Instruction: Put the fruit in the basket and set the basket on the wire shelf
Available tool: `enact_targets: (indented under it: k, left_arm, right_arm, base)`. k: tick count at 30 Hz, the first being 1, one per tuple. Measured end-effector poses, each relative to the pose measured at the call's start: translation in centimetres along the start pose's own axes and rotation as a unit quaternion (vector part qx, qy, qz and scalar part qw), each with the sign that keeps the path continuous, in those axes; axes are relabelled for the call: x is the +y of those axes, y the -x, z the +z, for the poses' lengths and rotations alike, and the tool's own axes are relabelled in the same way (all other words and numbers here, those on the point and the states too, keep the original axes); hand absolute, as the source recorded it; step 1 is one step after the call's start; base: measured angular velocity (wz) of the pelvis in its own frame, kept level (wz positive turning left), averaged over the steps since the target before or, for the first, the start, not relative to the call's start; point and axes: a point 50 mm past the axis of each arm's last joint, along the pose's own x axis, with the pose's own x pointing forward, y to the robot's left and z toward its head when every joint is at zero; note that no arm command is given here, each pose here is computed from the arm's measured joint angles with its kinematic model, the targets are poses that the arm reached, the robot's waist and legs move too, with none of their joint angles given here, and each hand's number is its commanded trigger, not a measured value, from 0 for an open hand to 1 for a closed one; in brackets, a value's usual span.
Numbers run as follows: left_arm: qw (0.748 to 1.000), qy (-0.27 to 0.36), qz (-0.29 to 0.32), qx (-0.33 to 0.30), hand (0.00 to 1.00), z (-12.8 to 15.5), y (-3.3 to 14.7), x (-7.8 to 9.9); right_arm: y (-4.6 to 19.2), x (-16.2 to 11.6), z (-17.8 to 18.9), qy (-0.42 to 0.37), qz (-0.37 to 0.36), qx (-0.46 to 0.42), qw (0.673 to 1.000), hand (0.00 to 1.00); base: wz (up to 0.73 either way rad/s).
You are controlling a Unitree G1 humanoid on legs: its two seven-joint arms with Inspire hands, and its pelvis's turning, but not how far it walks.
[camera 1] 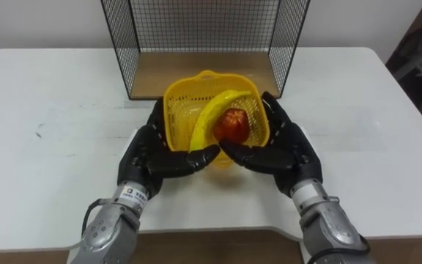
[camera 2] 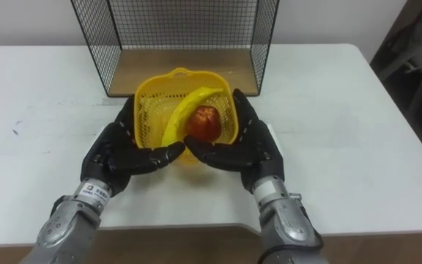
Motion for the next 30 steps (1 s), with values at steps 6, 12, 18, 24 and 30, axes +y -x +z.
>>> enact_targets:
  k: [6, 12, 18, 24, 30]
  left_arm:
    - [1.000, 0.000, 0.006, -0.010, 0.00, 0.5, 0.0, 0.1]
    - [1.000, -0.006, 0.002, -0.020, 0.00, 1.0, -0.1, 0.1]
    - [1.000, -0.009, 0.011, -0.022, 0.00, 1.2, 0.0, 0.5]
    - [1.000, -0.006, 0.011, -0.024, 0.00, 1.3, 0.0, 0.8]
    - [0.999, -0.023, 0.012, -0.024, 0.00, 1.6, 0.1, 1.4]
  right_arm:
    - [0.0, -0.1, 0.0, -0.006, -0.001, -0.001, 1.000, 0.00]
    - [0.0, 0.1, 0.1, 0.002, 0.011, 0.000, 1.000, 0.00]
    - [0.0, 0.0, -0.2, 0.004, 0.018, 0.005, 1.000, 0.00]
    - [-0.1, 0.1, -0.1, 0.002, 0.031, 0.004, 1.000, 0.00]
    - [-0.2, 0.7, -0.2, 0.000, 0.042, 0.004, 0.999, 0.00]
  base:
    - [-0.02]
    - [-0.12]
    - [-0.07]
    - [0.29]
    - [0.00]
